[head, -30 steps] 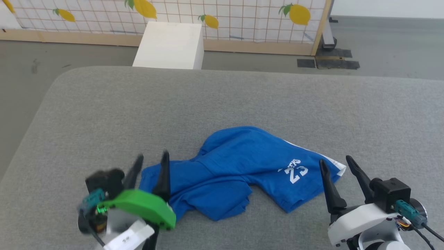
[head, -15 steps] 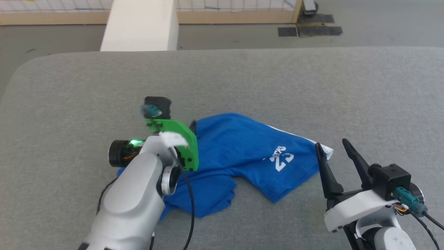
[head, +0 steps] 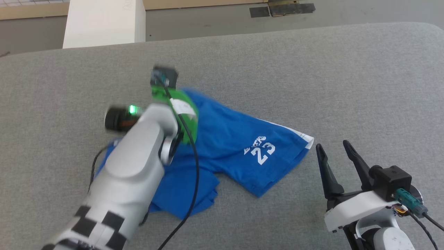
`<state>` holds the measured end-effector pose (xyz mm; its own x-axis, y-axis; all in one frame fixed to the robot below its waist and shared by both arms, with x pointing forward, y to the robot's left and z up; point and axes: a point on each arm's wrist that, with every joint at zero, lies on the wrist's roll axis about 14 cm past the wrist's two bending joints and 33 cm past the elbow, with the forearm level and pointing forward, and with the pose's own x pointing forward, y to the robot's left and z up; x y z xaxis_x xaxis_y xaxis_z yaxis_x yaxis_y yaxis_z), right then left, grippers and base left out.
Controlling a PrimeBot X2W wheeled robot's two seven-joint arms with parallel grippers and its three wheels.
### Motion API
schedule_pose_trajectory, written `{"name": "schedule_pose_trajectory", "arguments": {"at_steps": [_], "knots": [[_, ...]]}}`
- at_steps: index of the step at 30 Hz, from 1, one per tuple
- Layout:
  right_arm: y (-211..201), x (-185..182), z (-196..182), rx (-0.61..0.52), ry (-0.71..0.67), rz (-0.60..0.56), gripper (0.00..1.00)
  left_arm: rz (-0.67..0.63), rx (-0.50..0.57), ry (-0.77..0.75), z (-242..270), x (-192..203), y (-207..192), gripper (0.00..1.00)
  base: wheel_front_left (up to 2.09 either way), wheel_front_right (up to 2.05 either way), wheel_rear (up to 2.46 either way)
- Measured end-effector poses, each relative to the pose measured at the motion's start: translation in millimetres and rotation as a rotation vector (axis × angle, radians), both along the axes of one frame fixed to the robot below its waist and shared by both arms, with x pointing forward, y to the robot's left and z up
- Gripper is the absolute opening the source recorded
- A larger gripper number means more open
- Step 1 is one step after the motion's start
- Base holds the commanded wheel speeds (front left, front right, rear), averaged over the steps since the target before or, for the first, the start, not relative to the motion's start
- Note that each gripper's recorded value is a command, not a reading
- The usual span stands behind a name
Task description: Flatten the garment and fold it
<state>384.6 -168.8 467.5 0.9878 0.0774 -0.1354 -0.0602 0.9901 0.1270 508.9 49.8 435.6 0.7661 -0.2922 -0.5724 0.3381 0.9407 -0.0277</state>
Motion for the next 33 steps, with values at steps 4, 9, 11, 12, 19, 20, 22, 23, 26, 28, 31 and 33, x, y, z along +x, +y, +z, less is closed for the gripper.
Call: {"name": "schedule_pose_trajectory", "arguments": {"at_steps": [4,9,11,12,19,20,22,23,26,28,31,33], "knots": [[3,2,1,0.002,-0.004,0.01,1.0,-0.016,-0.119,-0.355,79,33,-22,0.0,0.0,0.0,0.0],[10,7,7,0.006,-0.026,0.03,1.0,-0.042,-0.276,-0.657,156,36,-36,0.0,0.0,0.0,0.0],[14,9,9,0.008,-0.033,0.041,1.0,-0.05,-0.336,-0.713,173,30,-38,0.0,0.0,0.0,0.0],[15,9,11,0.009,-0.037,0.046,1.0,-0.056,-0.353,-0.723,177,27,-38,0.0,0.0,0.0,0.0],[24,7,19,0.013,-0.057,0.072,1.0,-0.088,-0.316,-0.426,76,-38,-20,0.0,0.0,0.0,0.0],[25,6,19,0.013,-0.056,0.075,1.0,-0.068,-0.294,-0.358,53,-53,-7,0.0,0.0,0.0,0.0],[27,7,21,0.011,-0.061,0.082,1.0,-0.021,-0.252,-0.247,18,-80,17,0.0,0.0,0.0,0.0],[28,7,22,0.008,-0.062,0.086,1.0,0.005,-0.23,-0.193,2,-95,29,0.0,0.0,0.0,0.0],[32,9,23,0.006,-0.064,0.097,1.0,0.102,-0.203,-0.056,-28,-134,58,0.0,0.0,0.0,0.0],[35,9,23,0.004,-0.061,0.109,1.0,0.161,-0.175,0.028,-44,-158,76,0.0,0.0,0.0,0.0],[43,8,20,0.003,-0.046,0.133,1.0,0.236,-0.148,0.072,-50,-176,95,1.0,0.0,0.0,0.0],[49,8,21,0.004,-0.045,0.149,1.0,0.271,-0.143,0.068,-49,-181,103,1.0,0.0,0.0,0.0]]}}
